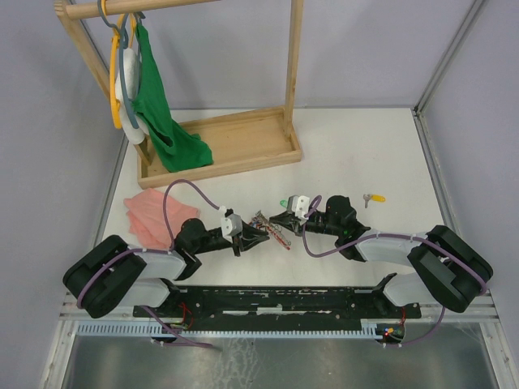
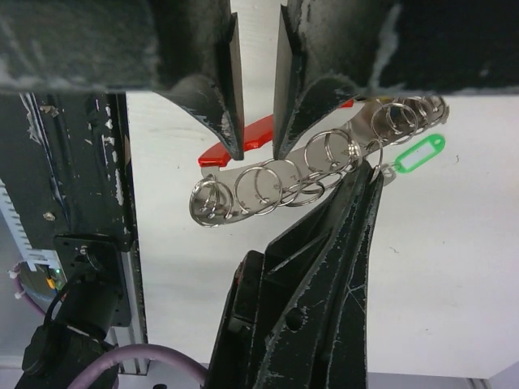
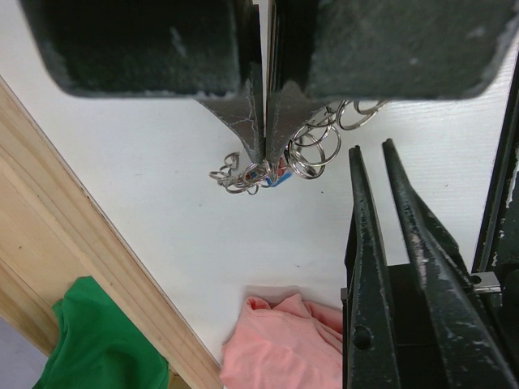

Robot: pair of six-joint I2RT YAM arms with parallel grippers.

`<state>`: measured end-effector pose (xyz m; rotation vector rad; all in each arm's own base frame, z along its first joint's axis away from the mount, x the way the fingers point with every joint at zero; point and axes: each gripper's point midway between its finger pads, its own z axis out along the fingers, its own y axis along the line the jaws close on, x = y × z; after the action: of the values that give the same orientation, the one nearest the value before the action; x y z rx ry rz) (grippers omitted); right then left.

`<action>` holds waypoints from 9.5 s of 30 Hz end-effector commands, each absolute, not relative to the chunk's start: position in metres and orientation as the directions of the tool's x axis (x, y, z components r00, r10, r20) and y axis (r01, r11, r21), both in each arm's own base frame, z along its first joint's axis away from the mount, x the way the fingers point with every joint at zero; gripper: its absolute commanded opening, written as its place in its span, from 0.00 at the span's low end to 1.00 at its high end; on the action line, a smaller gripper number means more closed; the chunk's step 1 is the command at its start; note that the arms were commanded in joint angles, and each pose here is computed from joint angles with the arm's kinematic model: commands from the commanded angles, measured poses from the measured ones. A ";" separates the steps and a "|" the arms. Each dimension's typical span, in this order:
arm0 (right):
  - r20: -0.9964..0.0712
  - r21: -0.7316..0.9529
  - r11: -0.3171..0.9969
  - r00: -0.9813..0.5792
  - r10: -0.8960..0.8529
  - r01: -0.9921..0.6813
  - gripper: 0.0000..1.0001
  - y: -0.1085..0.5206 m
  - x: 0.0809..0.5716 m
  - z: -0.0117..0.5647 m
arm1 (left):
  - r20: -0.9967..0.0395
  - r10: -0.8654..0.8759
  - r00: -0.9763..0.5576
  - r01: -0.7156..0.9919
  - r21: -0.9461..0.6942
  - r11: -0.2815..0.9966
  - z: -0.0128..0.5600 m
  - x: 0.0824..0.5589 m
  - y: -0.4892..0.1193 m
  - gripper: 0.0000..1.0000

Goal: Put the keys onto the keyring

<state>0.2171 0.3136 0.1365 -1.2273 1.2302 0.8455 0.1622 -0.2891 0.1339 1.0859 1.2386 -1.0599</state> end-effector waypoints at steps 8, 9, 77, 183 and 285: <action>-0.954 -0.300 0.202 0.294 -0.061 -0.932 0.01 0.314 0.219 0.169 | -0.978 -0.005 0.211 0.952 0.204 0.230 0.158 0.171 -0.282 0.37; -0.954 -0.301 0.199 0.294 -0.063 -0.933 0.01 0.314 0.218 0.169 | -0.976 -0.007 0.219 0.946 0.211 0.246 0.161 0.172 -0.280 0.37; -0.965 -0.258 0.095 0.251 -0.078 -0.962 0.01 0.322 0.208 0.151 | -0.989 -0.001 0.146 0.960 0.142 0.243 0.139 0.208 -0.292 0.28; -0.957 -0.237 -0.016 0.236 -0.165 -0.971 0.01 0.321 0.199 0.136 | -0.985 0.166 -0.050 0.946 0.007 0.325 0.116 0.202 -0.267 0.42; -0.947 -0.172 -0.138 0.203 -0.250 -0.975 0.31 0.329 0.186 0.117 | -0.931 0.365 -0.001 0.987 0.059 0.151 0.128 0.192 -0.290 0.03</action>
<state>0.1908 0.3192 0.0995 -1.5461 1.2791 0.9749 0.1790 -0.2748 0.0973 1.3538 1.6722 -0.8882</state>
